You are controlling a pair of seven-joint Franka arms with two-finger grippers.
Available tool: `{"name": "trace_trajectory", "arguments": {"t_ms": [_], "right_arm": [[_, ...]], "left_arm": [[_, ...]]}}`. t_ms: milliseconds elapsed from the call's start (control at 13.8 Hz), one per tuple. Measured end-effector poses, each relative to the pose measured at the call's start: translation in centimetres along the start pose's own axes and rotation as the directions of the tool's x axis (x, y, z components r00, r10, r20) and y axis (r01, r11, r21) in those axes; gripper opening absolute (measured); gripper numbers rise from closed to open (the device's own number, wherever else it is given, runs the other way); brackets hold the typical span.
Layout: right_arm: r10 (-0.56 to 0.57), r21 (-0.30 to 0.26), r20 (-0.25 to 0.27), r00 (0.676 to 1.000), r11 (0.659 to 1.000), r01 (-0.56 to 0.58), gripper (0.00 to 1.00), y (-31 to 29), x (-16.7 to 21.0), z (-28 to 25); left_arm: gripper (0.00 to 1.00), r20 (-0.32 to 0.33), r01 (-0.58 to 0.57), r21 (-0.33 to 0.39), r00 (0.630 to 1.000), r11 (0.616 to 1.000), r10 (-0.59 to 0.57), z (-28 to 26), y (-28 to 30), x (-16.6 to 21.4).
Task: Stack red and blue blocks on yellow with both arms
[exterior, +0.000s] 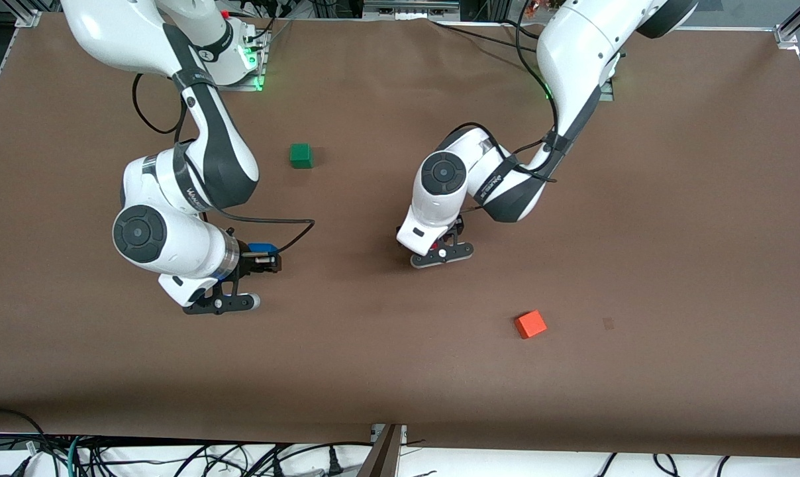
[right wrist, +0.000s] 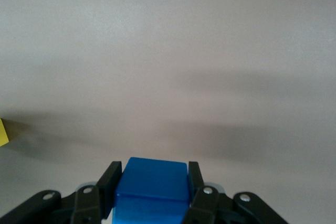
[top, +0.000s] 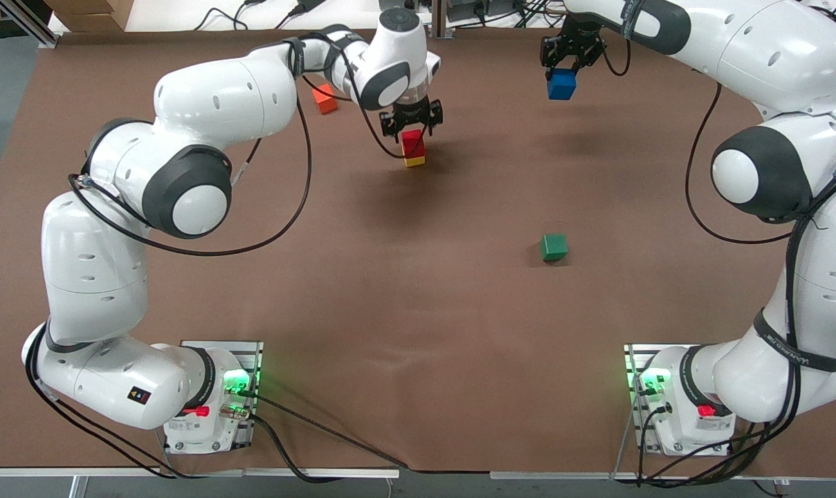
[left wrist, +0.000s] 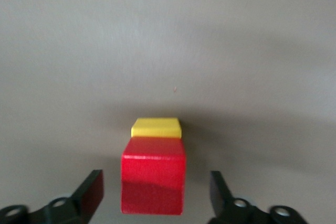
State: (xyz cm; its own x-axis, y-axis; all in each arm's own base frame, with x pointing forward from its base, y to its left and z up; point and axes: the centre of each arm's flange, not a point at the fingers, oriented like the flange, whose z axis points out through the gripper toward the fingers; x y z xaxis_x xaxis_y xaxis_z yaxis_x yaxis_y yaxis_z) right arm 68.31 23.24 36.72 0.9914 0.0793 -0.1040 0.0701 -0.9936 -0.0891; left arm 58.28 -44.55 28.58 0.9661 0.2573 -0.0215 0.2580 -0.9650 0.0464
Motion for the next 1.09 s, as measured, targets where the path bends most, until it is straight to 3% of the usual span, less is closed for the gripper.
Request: {"name": "trace_trajectory", "arguments": {"t_ms": [217,579,724,1086], "right_arm": [[0.035,-0.004,0.022,0.999,0.999,-0.035,0.56,-1.7,-0.7,0.3],[0.095,-0.023,0.031,0.995,0.995,-0.094,0.56,-14.6,-5.6,1.7],[0.109,-0.006,-0.007,0.994,0.994,-0.109,0.56,-19.9,-7.8,1.9],[0.105,0.053,-0.130,0.986,0.994,-0.099,0.56,-30.4,-12.2,5.9]], "left_arm": [[1.00,-0.032,-0.009,0.010,0.999,1.000,0.009,-6.1,-2.6,4.6],[1.00,-0.077,-0.066,0.034,0.995,0.997,0.069,-15.8,-13.9,13.3],[1.00,-0.075,-0.073,0.040,0.994,0.996,0.076,-19.0,-18.1,15.2],[1.00,0.014,-0.176,0.043,0.984,0.983,0.176,-24.0,-30.0,18.8]]}}
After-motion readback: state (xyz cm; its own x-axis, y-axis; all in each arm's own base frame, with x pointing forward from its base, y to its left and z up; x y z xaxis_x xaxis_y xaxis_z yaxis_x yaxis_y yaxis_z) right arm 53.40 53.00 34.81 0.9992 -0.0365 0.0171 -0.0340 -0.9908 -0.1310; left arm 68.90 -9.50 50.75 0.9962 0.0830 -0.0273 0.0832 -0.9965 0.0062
